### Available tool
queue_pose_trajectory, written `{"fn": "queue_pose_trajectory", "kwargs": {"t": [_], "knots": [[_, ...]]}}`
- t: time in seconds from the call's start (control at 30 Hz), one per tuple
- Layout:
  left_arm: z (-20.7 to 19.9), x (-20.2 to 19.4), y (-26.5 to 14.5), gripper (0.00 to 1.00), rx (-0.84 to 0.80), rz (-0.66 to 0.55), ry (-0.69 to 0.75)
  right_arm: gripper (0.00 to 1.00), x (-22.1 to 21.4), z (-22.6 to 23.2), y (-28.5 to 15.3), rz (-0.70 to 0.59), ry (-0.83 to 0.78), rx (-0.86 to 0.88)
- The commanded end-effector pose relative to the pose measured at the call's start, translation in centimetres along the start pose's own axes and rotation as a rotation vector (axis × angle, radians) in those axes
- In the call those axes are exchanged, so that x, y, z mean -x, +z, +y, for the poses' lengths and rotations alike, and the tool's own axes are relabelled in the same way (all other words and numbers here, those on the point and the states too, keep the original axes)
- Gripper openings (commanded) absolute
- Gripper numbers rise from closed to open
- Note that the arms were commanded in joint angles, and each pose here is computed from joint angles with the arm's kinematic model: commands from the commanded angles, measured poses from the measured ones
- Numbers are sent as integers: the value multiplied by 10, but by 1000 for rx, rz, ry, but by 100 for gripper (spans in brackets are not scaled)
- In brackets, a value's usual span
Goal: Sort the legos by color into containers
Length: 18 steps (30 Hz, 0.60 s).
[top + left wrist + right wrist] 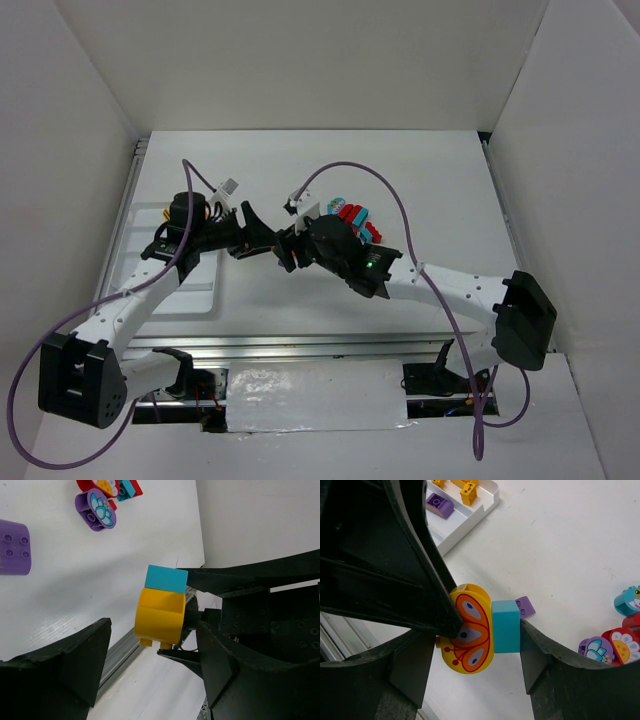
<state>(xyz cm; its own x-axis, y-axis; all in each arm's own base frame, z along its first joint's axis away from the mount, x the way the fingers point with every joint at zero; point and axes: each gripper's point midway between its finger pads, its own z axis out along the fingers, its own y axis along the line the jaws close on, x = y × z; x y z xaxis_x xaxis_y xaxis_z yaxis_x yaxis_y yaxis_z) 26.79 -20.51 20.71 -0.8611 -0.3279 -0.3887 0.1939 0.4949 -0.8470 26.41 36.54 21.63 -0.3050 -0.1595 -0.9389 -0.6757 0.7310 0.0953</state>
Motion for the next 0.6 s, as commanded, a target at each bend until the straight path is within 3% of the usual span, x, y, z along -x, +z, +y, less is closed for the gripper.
{"fn": "queue_pose_trajectory", "kwargs": {"t": [0.0, 0.1, 0.13, 0.2, 0.33, 0.37, 0.4, 0.43, 0.47, 0.53, 0.57], "knots": [[-14, 0, 3, 80, -58, 9, 48, 0, 51, 6, -17, -157, 57, 21], [-28, -1, 5, 61, -120, 17, 69, 0, 54, 9, -15, -161, 69, 37], [-32, -2, 4, 42, -138, 19, 77, 0, 56, 8, -14, -164, 74, 25], [-44, -3, 3, 18, -190, 27, 95, 0, 53, 5, -8, -155, 87, -2], [-58, -5, -2, 0, -267, 44, 136, 4, 52, 2, -1, -150, 106, -27], [-59, -5, -1, 0, -269, 47, 145, 17, 51, 3, -1, -148, 110, -25], [-58, -4, -1, 0, -256, 54, 145, 68, 51, 2, -3, -150, 118, -25], [-57, -3, -1, 0, -247, 49, 167, 94, 46, 2, -6, -148, 123, -17], [-56, -2, -1, 0, -241, 49, 174, 100, 44, 9, -9, -139, 122, 44], [-56, 1, -2, 0, -234, 47, 213, 100, 40, 7, -19, -112, 129, 117], [-60, 6, -4, 0, -232, 38, 237, 100, 31, 20, -27, -58, 126, 234]]}}
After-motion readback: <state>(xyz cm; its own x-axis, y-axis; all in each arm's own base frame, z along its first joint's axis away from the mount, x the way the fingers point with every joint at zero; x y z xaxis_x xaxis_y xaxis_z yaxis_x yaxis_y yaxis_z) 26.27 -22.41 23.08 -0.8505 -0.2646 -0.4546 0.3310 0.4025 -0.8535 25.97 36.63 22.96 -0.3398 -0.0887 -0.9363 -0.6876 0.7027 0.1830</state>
